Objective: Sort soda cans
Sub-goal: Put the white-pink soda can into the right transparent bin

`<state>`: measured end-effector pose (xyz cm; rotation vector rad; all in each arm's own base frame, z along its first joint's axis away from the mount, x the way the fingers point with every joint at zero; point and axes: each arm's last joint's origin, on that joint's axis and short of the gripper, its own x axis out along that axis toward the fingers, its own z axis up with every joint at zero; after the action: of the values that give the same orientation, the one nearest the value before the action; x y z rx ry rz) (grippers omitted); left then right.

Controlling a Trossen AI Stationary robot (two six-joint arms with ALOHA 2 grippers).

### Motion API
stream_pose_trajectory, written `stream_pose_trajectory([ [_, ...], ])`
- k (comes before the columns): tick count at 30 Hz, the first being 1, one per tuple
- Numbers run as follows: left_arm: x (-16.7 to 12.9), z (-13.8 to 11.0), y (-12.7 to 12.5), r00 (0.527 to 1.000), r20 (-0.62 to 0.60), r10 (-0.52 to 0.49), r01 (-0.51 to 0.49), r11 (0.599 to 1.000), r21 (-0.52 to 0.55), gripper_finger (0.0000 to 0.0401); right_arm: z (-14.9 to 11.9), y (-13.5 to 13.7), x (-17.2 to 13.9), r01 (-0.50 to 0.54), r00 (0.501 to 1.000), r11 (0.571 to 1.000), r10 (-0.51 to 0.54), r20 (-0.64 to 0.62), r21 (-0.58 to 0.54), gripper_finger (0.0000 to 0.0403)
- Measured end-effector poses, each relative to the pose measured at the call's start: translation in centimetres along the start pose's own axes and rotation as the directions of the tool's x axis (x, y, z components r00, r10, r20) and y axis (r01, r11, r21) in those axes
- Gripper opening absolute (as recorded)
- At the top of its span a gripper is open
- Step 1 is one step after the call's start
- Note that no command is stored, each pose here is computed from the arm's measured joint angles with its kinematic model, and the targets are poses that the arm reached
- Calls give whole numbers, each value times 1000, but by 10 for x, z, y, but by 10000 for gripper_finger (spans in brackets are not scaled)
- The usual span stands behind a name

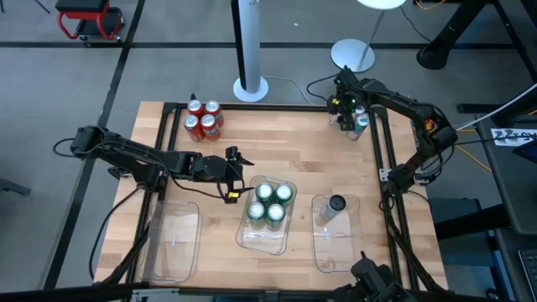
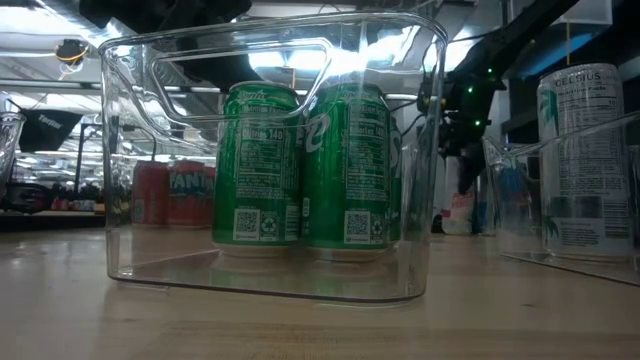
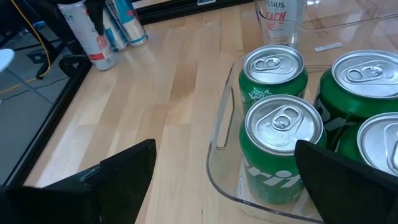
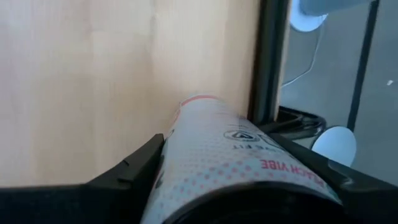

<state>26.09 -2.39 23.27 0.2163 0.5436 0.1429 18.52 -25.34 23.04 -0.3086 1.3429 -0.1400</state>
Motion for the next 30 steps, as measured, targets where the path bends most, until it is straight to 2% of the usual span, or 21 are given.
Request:
stream_pose_trajectory([
  [7,0,0,0,1000,0,0,0,1000,6,371,3,17,-37,-2,1000,999,2,-1,-41,247],
  [11,0,0,0,1000,0,0,0,1000,6,371,17,33,-80,34,998,994,-28,56,-107,247],
  [18,0,0,0,1000,1,1,-1,1000,4,371,45,76,-148,95,978,974,-53,200,-206,247],
  [24,0,0,0,1000,4,1,-1,1000,3,371,64,117,-180,86,958,958,-3,288,-275,247],
  [30,0,0,0,1000,4,0,0,1000,3,371,82,158,-194,28,929,934,107,355,-356,247],
])
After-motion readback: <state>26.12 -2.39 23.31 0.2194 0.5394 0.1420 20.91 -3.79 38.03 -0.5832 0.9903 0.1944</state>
